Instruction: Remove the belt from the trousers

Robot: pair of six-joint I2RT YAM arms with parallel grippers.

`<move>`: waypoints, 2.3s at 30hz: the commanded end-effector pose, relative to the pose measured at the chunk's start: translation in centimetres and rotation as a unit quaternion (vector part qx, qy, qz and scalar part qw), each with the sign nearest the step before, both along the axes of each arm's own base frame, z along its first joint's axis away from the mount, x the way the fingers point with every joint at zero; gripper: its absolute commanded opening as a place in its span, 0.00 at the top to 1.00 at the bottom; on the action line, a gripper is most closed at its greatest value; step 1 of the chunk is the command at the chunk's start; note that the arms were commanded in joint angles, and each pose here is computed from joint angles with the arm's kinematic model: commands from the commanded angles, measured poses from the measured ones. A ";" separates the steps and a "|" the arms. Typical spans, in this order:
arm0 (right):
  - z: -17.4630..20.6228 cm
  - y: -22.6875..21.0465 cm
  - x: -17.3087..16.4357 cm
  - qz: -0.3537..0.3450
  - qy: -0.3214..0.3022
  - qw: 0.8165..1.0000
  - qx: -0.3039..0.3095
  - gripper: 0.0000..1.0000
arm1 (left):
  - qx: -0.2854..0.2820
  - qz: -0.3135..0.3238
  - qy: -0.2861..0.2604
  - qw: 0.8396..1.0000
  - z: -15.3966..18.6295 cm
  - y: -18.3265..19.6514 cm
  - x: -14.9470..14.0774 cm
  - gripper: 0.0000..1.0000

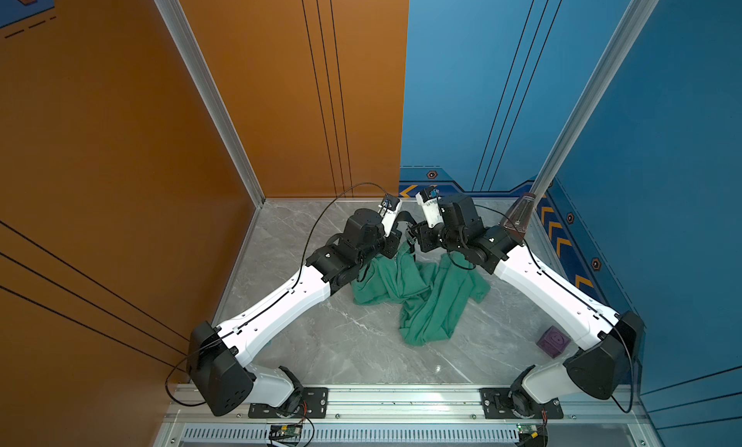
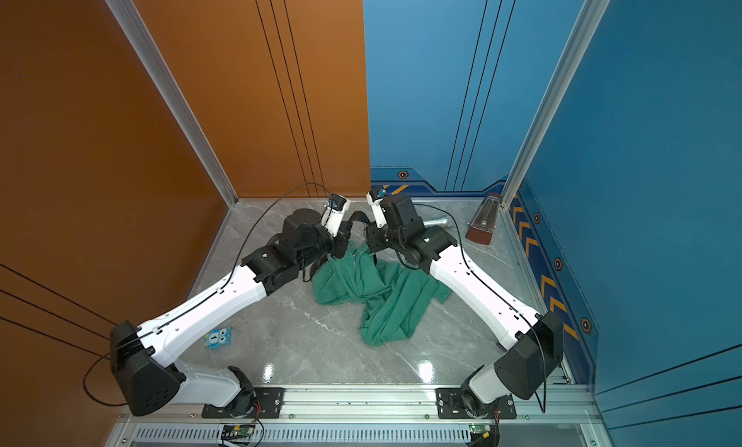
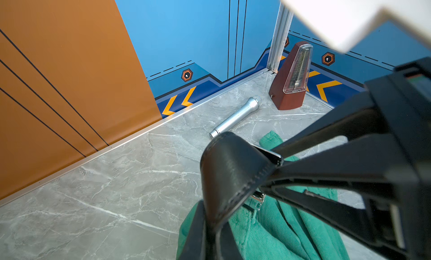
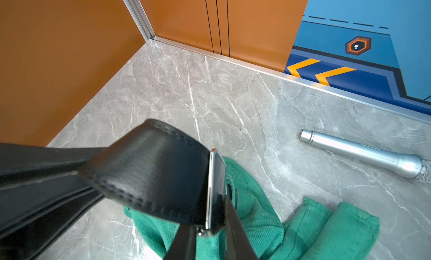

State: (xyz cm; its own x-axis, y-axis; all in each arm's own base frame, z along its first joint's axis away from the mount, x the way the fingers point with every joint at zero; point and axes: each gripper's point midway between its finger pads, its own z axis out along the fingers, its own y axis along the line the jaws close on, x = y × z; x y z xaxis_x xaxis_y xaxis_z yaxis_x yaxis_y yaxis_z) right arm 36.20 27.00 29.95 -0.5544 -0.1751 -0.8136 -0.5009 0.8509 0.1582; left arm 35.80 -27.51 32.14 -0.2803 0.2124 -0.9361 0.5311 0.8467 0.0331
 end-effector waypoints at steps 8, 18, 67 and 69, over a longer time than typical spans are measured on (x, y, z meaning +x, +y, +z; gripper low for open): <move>0.8 -0.9 0.0 -0.017 -0.006 1.000 -0.008 0.87 | -0.027 -0.021 -0.018 0.999 1.8 -0.5 -0.6 1.00; -0.6 -0.9 0.1 -0.018 0.007 1.000 -0.021 0.98 | -0.044 -0.034 -0.022 0.998 3.1 -0.7 -1.2 1.00; -2.8 2.8 -2.8 -0.005 0.069 0.996 -0.065 1.00 | 0.064 -0.028 -0.099 0.993 -0.3 -0.2 1.5 0.39; -2.9 2.8 -2.8 -0.004 0.073 0.995 -0.067 1.00 | 0.069 -0.040 -0.105 0.991 -0.1 -1.2 1.3 0.45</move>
State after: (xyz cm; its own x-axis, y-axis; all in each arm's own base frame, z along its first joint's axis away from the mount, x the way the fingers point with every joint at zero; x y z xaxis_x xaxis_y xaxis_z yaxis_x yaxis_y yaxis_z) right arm 34.47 29.10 27.72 -0.6276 -0.2538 -0.7360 -0.4578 0.8849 0.0852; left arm 37.06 -27.14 29.34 -0.1444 0.3570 -0.9229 0.5624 0.7970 0.2203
